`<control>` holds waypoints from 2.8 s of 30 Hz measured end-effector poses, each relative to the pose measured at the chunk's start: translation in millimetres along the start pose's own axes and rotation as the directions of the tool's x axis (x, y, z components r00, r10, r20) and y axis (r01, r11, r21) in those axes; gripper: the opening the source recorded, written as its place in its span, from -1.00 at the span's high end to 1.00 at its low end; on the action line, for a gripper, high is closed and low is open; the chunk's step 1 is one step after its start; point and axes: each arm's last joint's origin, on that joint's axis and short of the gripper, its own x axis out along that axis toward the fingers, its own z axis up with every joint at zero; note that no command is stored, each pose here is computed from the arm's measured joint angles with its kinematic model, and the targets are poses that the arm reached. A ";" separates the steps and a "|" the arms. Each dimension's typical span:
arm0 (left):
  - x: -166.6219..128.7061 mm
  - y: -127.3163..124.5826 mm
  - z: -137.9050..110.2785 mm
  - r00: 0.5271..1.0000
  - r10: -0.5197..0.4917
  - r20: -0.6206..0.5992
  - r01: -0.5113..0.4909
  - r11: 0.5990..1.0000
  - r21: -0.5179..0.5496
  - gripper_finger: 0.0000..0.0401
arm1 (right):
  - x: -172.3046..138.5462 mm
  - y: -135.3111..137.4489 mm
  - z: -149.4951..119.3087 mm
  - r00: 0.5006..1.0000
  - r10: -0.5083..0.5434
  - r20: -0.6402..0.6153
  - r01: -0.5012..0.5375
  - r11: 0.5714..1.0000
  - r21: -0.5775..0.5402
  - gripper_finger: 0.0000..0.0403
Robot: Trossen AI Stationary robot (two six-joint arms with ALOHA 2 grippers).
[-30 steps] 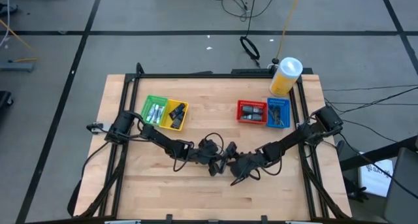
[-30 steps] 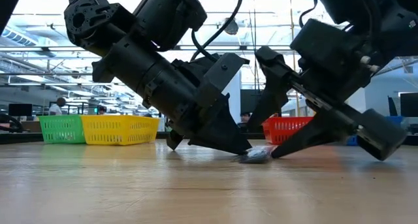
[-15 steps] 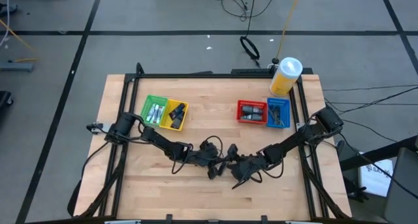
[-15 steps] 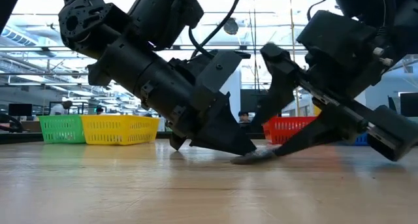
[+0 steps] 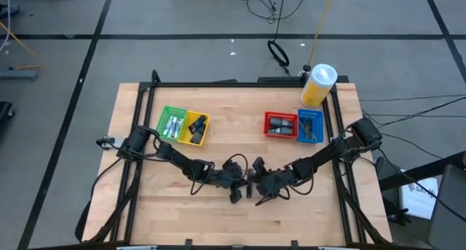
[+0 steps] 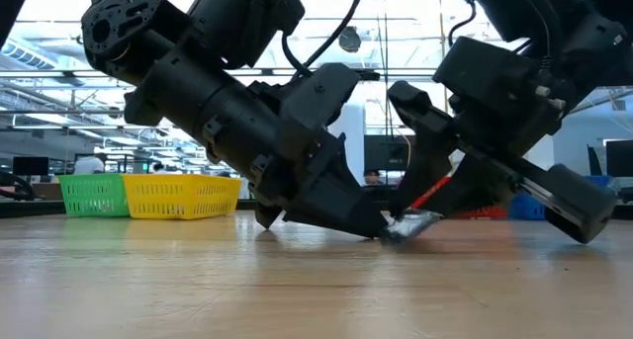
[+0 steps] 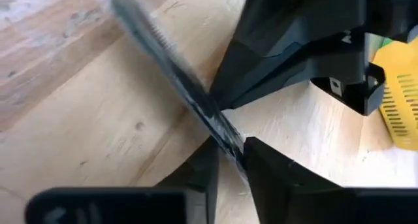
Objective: Pick & Place Travel size toiletries
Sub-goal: Put the comb into the blue bin, then return to Home Position
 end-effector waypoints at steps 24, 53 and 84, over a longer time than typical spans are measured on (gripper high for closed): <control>-83.4 -43.7 25.1 0.957 0.285 0.060 -0.291 0.942 0.165 0.90 | -115.1 -14.1 21.8 0.950 -0.299 -0.087 0.309 0.867 0.391 0.93; -56.4 -51.2 -1.1 0.960 0.253 0.117 -0.270 0.948 0.167 0.89 | -169.0 -90.6 -161.2 0.581 0.358 -0.731 0.770 0.050 0.636 0.93; -57.2 -53.1 -3.5 0.965 0.242 0.102 -0.256 0.952 0.166 0.89 | -158.3 -77.3 -107.3 0.989 0.061 0.136 -0.150 0.405 0.902 0.05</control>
